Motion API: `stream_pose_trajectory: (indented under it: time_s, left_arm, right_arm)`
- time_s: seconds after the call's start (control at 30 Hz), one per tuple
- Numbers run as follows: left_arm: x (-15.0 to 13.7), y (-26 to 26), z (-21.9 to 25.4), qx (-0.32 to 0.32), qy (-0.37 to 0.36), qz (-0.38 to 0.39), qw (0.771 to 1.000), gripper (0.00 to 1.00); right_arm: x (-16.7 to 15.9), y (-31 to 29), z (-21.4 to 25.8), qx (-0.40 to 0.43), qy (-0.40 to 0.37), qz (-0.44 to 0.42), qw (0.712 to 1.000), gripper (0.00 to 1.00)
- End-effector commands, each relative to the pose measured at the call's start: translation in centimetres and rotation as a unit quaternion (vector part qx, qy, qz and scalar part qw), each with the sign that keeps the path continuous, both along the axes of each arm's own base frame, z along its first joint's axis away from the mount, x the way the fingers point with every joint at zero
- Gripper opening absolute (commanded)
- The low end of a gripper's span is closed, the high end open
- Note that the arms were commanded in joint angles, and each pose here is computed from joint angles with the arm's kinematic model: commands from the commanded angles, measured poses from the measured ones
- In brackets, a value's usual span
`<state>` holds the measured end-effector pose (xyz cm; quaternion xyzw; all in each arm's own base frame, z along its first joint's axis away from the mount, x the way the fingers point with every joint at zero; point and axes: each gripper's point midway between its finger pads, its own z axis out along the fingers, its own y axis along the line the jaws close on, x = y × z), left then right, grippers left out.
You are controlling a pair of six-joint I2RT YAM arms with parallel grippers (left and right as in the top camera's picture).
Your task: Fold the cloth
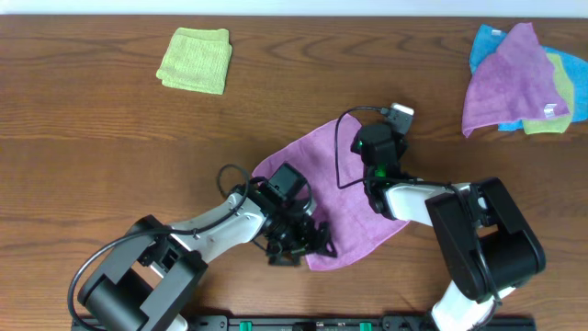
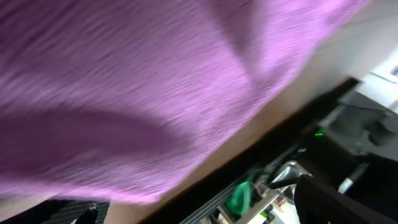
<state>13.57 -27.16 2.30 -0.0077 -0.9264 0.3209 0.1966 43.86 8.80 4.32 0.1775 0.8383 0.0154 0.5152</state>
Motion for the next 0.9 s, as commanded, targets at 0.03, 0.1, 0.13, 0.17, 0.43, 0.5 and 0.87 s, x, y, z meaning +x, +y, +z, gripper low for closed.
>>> stream_pose_trajectory:
  time_s: [0.03, 0.1, 0.13, 0.17, 0.43, 0.5, 0.87]
  left_arm:
    - [1.9, 3.1, -1.6, 0.060, -0.027, 0.022, 0.998, 0.95]
    - [3.4, 3.6, -1.4, 0.053, -0.031, 0.048, 0.997, 0.95]
    - [4.1, 3.8, -1.3, 0.051, -0.033, 0.059, 0.996, 0.95]
    - [4.9, 4.1, -1.0, 0.048, -0.037, 0.068, 0.996, 0.95]
    - [10.4, 6.3, 4.3, 0.027, -0.075, 0.142, 0.987, 0.95]
    - [10.9, 6.3, 6.2, 0.025, -0.079, 0.148, 0.986, 0.95]
    - [14.5, 7.5, 6.9, 0.085, -0.175, 0.147, 0.970, 0.95]
  right_arm:
    - [1.4, 0.5, 1.7, -0.022, -0.015, 0.026, 0.999, 0.02]
    - [1.7, 1.0, 2.4, -0.013, -0.022, 0.038, 0.999, 0.02]
    - [1.8, 1.3, 2.5, -0.009, -0.022, 0.044, 0.999, 0.01]
    - [1.9, 1.6, 2.6, -0.005, -0.021, 0.052, 0.998, 0.02]
    - [0.7, 3.4, 0.4, 0.013, 0.034, 0.106, 0.994, 0.02]
    - [0.2, 3.2, -0.1, 0.008, 0.050, 0.106, 0.993, 0.02]
    - [-1.3, 3.8, -0.7, 0.016, 0.091, 0.130, 0.987, 0.01]
